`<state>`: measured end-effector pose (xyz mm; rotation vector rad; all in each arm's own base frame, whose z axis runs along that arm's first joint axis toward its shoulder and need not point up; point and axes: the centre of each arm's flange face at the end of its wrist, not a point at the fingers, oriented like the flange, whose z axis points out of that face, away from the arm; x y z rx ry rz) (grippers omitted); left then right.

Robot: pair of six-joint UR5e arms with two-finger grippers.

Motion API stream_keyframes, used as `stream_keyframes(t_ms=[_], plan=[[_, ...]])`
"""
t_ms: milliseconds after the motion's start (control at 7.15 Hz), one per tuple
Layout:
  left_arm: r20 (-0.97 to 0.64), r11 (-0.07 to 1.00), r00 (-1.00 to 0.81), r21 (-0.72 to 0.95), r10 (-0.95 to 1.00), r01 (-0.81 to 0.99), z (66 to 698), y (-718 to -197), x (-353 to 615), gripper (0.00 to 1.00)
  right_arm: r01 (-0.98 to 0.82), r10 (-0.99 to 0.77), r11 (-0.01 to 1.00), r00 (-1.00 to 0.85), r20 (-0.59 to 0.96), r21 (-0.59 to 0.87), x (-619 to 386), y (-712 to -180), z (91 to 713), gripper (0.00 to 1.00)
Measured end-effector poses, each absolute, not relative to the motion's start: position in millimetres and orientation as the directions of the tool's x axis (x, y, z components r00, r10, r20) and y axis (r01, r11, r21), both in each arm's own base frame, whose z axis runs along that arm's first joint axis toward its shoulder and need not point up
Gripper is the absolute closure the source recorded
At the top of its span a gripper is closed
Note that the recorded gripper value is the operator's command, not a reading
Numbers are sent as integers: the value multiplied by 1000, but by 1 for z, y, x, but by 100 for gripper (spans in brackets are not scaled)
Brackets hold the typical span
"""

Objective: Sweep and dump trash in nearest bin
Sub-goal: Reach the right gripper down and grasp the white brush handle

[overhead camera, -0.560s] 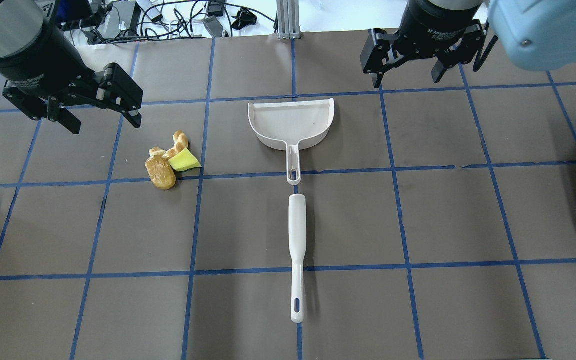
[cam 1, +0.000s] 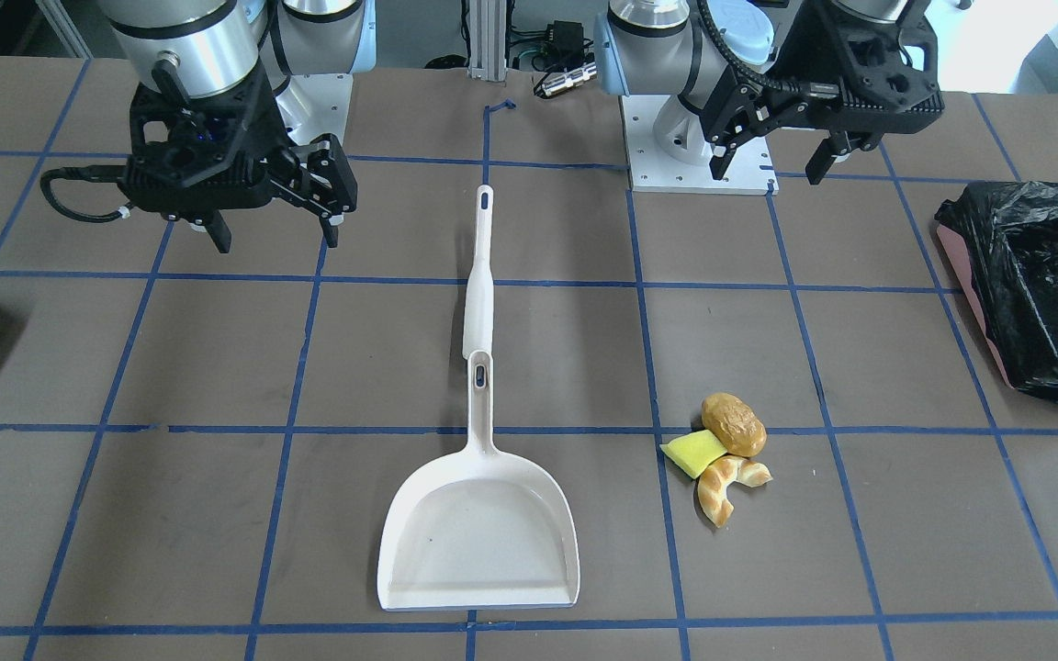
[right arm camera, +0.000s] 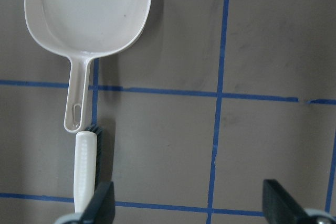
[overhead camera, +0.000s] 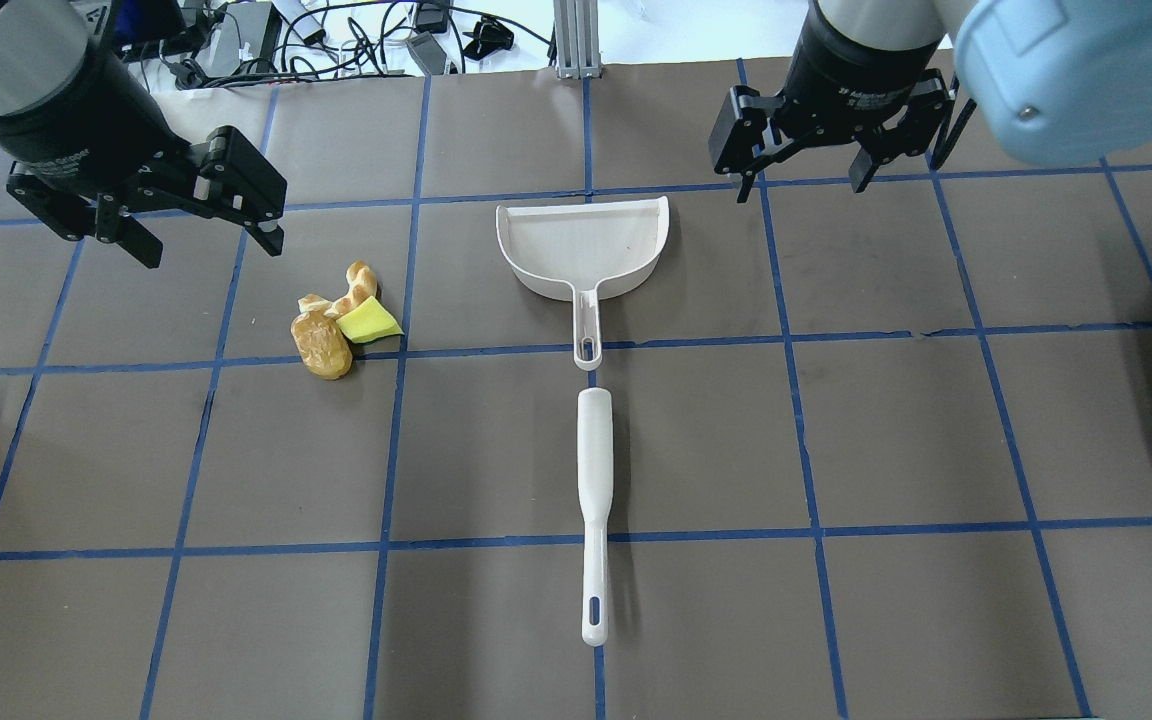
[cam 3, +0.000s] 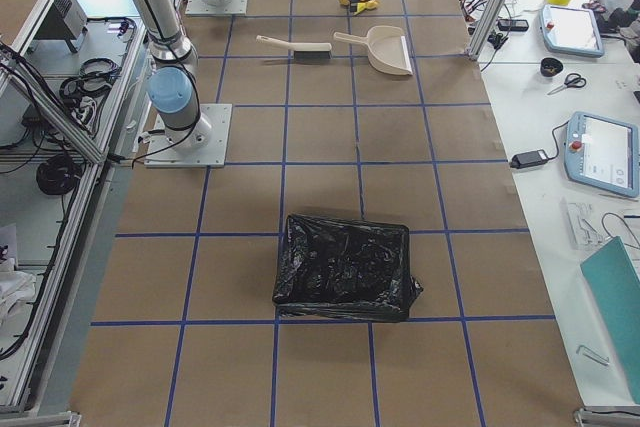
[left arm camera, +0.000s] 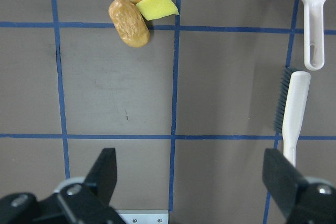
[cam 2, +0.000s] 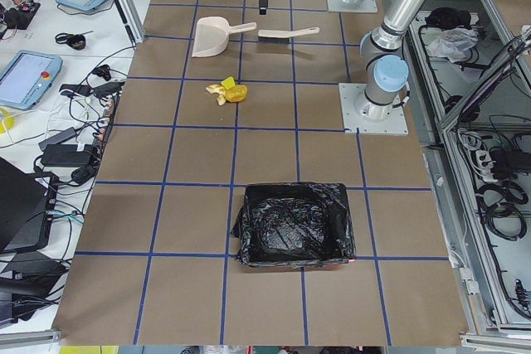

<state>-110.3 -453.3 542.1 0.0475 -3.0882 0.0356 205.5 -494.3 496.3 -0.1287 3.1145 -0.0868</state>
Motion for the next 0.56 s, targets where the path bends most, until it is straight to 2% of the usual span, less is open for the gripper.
stream_keyframes(t_ms=[560], plan=[[47, 999, -998, -20, -33, -34, 542, -453, -108, 0, -130, -132, 986, -991, 14, 108, 297, -414, 412, 0]])
